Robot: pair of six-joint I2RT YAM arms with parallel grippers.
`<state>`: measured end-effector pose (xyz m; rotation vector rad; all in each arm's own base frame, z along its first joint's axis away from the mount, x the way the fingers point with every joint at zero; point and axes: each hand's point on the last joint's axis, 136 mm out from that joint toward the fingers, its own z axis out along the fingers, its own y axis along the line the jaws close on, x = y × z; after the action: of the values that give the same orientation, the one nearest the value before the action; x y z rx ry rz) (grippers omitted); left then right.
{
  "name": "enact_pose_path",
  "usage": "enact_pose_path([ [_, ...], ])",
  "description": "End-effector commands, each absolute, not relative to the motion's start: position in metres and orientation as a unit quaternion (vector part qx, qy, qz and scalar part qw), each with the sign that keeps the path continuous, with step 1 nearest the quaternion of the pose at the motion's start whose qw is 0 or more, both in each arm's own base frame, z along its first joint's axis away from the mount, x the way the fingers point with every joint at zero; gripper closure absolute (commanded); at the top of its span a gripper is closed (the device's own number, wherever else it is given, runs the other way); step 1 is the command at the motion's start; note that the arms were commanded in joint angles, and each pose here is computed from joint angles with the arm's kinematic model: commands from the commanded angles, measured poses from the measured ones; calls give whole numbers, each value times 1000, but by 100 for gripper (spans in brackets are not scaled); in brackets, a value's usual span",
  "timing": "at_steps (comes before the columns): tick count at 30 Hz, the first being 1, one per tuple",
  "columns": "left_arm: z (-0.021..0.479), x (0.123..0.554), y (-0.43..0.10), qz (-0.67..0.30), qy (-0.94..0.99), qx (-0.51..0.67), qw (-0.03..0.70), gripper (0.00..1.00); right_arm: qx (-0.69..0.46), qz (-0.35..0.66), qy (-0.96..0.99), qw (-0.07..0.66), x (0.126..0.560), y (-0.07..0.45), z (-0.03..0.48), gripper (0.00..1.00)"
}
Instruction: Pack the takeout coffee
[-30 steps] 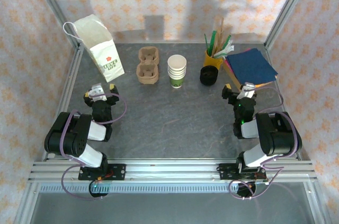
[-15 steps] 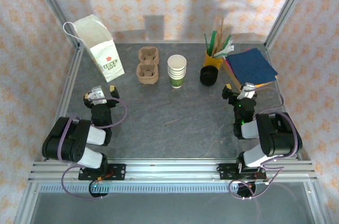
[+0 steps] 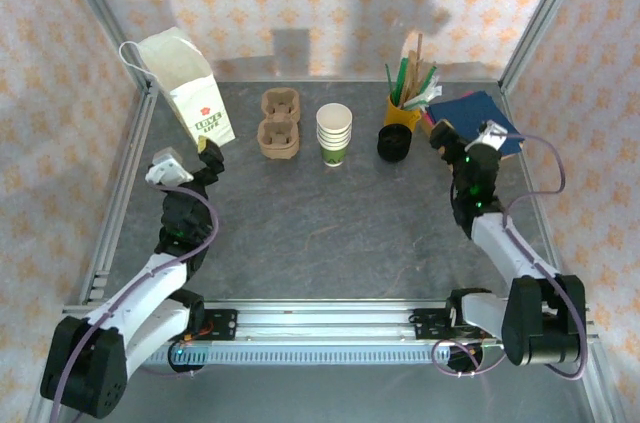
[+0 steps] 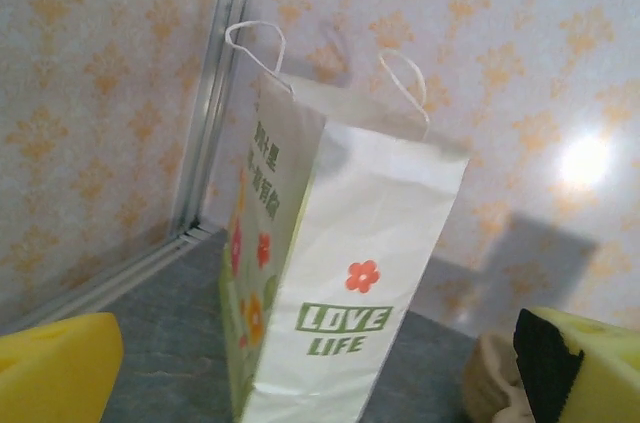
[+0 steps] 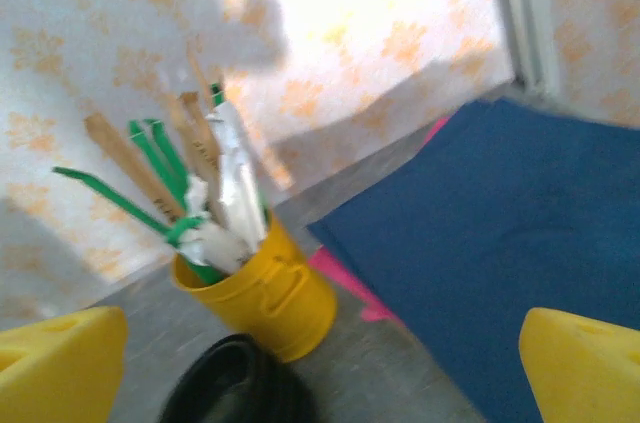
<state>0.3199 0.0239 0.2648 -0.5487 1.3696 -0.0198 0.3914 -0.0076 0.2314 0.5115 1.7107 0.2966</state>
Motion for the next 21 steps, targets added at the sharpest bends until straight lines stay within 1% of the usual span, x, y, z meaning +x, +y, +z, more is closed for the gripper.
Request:
enact_pose_path([
  [1, 244, 330, 0, -77, 698, -262, 662, 1, 224, 220, 819, 481, 383, 35, 207, 0],
  [4, 244, 336, -25, -135, 734, -251, 616, 1, 188, 251, 846, 431, 386, 72, 220, 0],
  [7, 243, 339, -53, -174, 770, -215, 575, 1, 170, 227, 871, 402, 389, 100, 234, 0],
  [8, 242, 339, -59, -174, 781, -206, 563, 1, 165, 219, 876, 396, 391, 109, 240, 2],
  [11, 248, 335, -83, -182, 796, -167, 553, 1, 157, 188, 885, 396, 399, 136, 257, 13],
  [12, 250, 334, -90, -179, 801, -154, 551, 1, 165, 162, 884, 406, 401, 140, 264, 14],
  [14, 252, 332, -101, -173, 810, -133, 544, 1, 160, 147, 882, 418, 408, 156, 272, 17],
  [17, 260, 331, -109, -178, 810, -125, 545, 1, 155, 141, 886, 413, 422, 175, 269, 26],
  [18, 263, 331, -110, -183, 807, -125, 548, 1, 153, 137, 890, 408, 428, 180, 266, 27],
  [20, 270, 330, -110, -189, 800, -125, 555, 1, 151, 126, 898, 393, 438, 187, 259, 35],
  [21, 274, 329, -110, -192, 797, -126, 559, 1, 148, 120, 902, 387, 443, 192, 253, 37],
])
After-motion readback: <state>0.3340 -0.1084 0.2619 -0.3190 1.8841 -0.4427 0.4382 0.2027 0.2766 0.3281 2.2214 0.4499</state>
